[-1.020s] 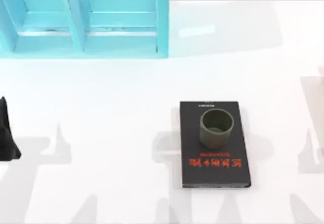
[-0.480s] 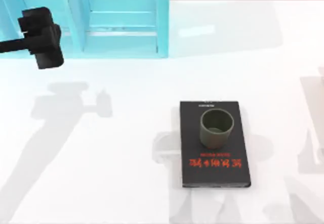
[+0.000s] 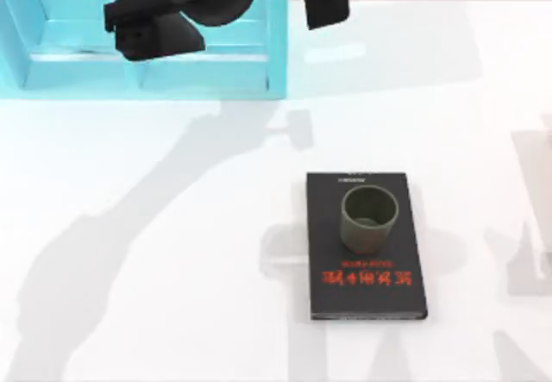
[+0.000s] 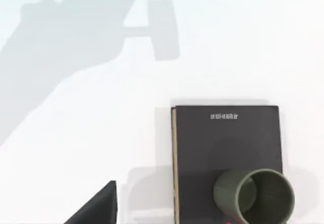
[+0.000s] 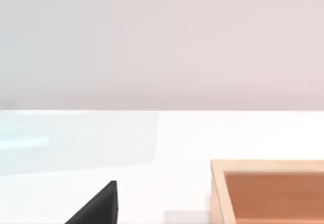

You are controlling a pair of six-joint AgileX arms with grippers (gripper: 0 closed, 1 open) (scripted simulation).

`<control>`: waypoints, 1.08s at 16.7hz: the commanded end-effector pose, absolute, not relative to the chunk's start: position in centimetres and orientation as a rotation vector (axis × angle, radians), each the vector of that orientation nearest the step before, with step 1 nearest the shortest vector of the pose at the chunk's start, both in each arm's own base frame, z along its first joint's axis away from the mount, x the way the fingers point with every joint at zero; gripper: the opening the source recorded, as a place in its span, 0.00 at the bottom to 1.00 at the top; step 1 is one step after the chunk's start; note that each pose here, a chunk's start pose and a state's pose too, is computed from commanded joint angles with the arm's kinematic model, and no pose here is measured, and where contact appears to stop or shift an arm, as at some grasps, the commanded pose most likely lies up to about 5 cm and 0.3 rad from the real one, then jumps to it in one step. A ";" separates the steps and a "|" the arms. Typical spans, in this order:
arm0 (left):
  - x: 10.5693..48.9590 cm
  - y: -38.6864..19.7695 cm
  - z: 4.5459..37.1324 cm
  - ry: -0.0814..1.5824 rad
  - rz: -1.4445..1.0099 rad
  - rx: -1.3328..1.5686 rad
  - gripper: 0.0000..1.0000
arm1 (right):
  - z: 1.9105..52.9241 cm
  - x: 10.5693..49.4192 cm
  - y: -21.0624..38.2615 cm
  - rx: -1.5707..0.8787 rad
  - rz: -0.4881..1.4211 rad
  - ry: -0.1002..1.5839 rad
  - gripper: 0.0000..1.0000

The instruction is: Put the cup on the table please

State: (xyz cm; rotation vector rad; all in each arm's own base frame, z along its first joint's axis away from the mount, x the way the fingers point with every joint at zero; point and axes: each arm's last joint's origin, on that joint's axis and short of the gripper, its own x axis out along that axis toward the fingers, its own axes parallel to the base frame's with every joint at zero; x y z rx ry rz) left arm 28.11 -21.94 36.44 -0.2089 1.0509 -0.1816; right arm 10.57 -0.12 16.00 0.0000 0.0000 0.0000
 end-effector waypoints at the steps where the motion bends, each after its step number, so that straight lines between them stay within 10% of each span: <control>1: 28.8 -24.2 35.8 1.099 -0.168 -0.191 1.00 | 16.0 10.6 -0.1 0.000 0.000 0.000 1.00; 11: 27.8 -39.0 26.1 1.362 -0.021 0.006 1.00 | 16.0 10.6 -0.1 0.000 0.000 0.000 1.00; 18: 27.7 -39.5 25.3 1.373 -0.008 0.016 1.00 | 16.0 10.6 -0.1 0.000 0.000 0.000 1.00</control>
